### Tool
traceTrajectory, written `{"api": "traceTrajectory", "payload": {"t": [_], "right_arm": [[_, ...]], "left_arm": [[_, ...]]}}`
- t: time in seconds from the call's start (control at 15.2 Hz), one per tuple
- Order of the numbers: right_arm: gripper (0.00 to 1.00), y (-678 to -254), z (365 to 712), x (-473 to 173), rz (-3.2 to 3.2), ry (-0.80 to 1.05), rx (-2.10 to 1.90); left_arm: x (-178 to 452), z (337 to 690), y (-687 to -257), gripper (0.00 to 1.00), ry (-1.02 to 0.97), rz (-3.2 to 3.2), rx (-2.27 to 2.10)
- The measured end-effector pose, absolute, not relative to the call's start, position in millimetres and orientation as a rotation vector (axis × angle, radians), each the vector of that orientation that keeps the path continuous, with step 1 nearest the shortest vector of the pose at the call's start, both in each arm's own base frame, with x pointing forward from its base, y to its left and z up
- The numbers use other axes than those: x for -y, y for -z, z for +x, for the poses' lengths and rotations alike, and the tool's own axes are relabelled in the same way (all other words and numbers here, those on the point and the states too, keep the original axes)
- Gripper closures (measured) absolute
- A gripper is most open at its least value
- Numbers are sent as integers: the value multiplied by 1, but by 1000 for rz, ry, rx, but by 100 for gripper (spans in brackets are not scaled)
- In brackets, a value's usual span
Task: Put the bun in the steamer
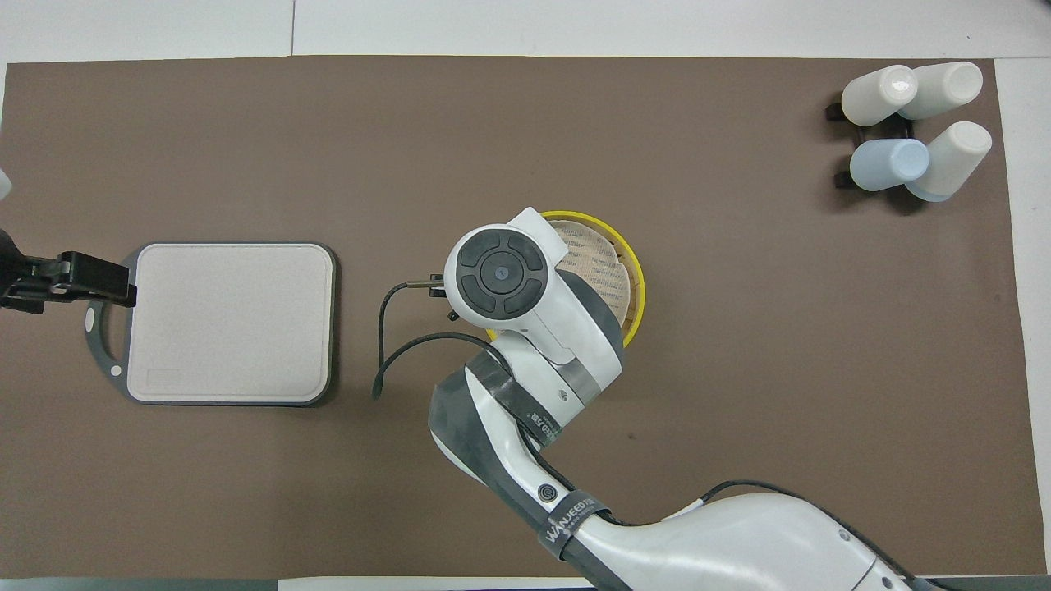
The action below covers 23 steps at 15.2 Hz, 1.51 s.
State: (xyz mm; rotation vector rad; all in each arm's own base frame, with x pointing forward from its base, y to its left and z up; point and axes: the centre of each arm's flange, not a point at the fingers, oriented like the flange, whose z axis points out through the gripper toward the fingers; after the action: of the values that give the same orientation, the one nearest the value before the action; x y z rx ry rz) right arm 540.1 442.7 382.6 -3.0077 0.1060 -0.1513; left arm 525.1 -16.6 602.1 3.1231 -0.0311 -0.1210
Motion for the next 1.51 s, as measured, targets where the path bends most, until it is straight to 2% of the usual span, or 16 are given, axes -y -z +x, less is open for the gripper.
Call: {"api": "traceTrajectory", "payload": {"t": [0.26,0.33,0.53,0.59,0.66,0.86,1.05,1.25,1.38,1.51], "right_arm": [[88,-381,540,-443,-3003,156,-110],[83,-381,540,-444,-3002,158,-110],[52,-382,542,-443,-3011,162,-106],[46,-387,545,-440,-3036,161,-101],[32,-397,550,-432,-3069,145,-112],[2,-462,581,-365,-3136,110,-249],[0,-534,593,-238,-3195,-18,-291],[0,-590,578,-139,-3203,-95,-320],[0,-610,558,-90,-3206,-119,-252],[0,-614,536,-65,-3207,-138,-204]], "left_arm": [[17,522,-614,0,76,3123,35],[17,522,-615,0,72,3122,36],[19,522,-615,0,63,3122,43],[20,523,-616,0,61,3122,47],[22,523,-616,0,60,3122,52],[25,523,-616,0,59,3123,61],[25,523,-616,0,54,3123,62],[25,523,-616,0,49,3123,62],[25,523,-616,0,49,3123,62],[25,523,-616,0,48,3123,62]]}}
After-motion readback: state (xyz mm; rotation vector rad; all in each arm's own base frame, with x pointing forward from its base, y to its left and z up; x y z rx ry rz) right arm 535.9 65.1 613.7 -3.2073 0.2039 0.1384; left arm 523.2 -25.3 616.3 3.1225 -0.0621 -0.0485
